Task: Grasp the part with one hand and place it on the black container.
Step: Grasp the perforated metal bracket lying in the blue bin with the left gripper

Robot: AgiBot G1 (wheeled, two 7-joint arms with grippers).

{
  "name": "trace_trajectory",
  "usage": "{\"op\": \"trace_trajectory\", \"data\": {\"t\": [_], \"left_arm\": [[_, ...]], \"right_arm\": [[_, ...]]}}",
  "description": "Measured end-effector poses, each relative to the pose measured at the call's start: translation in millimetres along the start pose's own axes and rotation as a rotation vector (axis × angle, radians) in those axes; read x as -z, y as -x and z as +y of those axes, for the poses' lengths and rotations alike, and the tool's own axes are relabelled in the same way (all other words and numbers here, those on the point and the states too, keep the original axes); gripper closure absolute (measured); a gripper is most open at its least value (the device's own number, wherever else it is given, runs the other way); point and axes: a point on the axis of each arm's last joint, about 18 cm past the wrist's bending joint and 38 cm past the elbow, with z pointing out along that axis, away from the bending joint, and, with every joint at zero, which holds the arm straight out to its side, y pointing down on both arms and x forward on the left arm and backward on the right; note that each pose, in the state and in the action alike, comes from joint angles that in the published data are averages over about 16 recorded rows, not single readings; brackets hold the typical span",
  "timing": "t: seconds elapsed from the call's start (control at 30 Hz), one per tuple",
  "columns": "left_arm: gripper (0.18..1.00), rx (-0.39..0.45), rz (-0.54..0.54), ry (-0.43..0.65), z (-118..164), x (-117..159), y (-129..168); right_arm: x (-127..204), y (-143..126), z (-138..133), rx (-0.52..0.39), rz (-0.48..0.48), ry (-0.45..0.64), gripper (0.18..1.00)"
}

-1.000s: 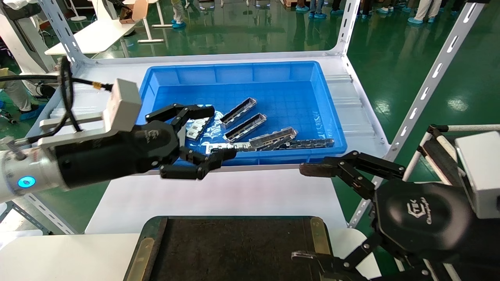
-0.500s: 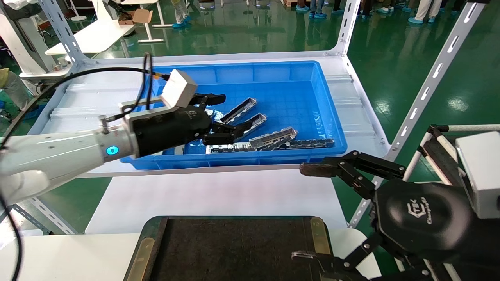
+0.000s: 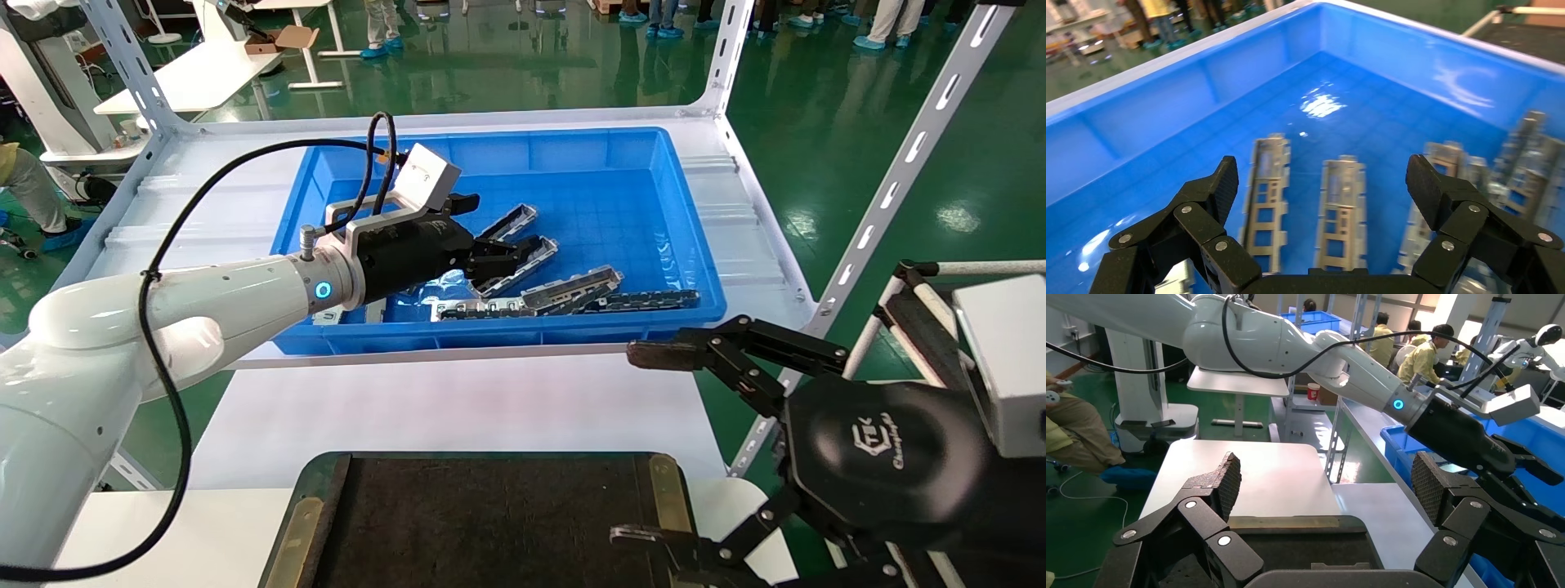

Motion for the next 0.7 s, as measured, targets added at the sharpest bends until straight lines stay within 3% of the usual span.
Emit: {"op": "trace_trajectory", "data": {"t": [0.7], "left_arm": [[0.190, 0.021, -0.123, 0.068, 24.8, -14.9, 6.7]], "right_arm": [[0.0, 0.0, 0.0, 0.000, 0.000, 0.000, 0.195]]}}
